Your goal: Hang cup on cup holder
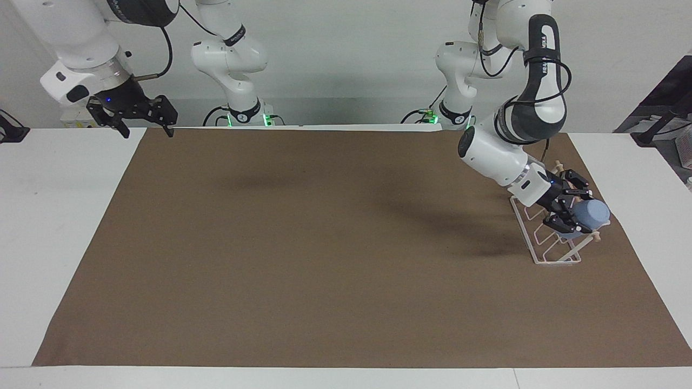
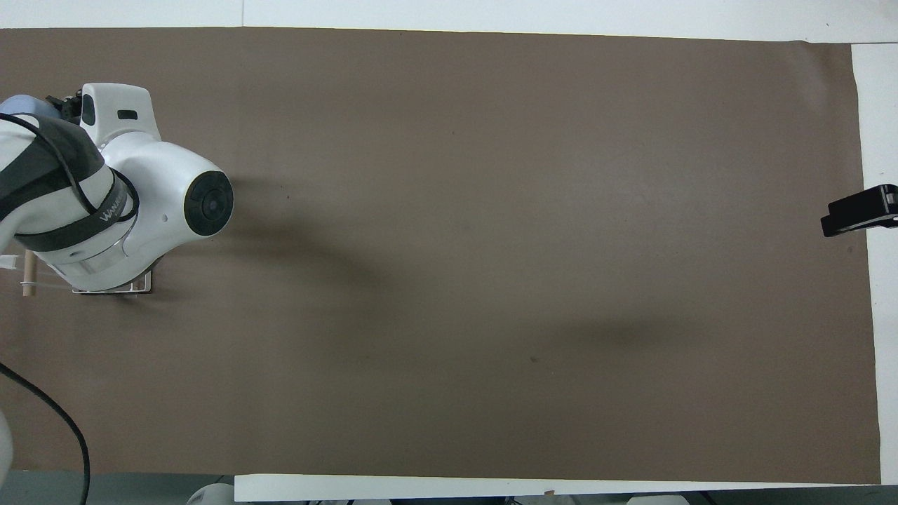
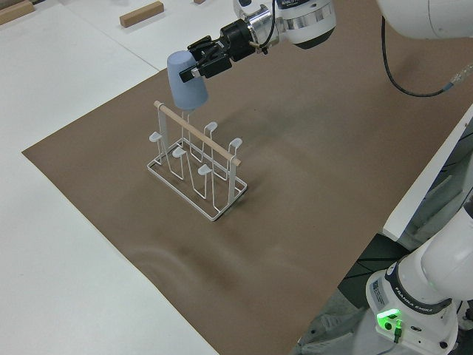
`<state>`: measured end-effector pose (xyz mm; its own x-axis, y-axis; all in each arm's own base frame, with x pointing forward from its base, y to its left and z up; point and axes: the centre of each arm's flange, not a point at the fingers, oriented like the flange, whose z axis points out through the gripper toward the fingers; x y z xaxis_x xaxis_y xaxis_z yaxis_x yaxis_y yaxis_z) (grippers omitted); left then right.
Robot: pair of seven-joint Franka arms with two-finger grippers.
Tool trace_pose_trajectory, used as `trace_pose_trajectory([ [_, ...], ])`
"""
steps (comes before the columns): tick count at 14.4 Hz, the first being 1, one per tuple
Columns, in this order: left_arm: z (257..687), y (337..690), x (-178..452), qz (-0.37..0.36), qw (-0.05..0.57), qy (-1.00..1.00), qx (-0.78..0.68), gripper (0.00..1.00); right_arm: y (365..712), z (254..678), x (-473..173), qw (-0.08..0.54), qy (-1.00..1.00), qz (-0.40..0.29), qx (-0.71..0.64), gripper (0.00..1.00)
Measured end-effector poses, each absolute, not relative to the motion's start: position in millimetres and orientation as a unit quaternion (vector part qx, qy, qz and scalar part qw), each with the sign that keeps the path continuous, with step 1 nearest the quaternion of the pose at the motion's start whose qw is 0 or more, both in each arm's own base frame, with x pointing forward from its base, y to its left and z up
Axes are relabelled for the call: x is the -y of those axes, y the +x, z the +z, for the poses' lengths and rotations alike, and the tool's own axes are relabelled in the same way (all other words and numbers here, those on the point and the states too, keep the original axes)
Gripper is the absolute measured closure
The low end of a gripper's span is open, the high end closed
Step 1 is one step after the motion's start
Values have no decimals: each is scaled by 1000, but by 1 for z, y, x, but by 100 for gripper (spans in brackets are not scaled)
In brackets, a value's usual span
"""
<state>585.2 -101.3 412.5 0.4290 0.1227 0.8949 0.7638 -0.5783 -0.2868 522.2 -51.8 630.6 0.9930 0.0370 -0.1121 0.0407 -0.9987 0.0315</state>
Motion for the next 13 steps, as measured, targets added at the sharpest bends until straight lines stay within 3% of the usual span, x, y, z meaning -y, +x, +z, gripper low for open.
trace_pose_trajectory([
  [13,384,577,81,-427,341,-789,280,25,521,627,64,19,998,-60,-8,0],
])
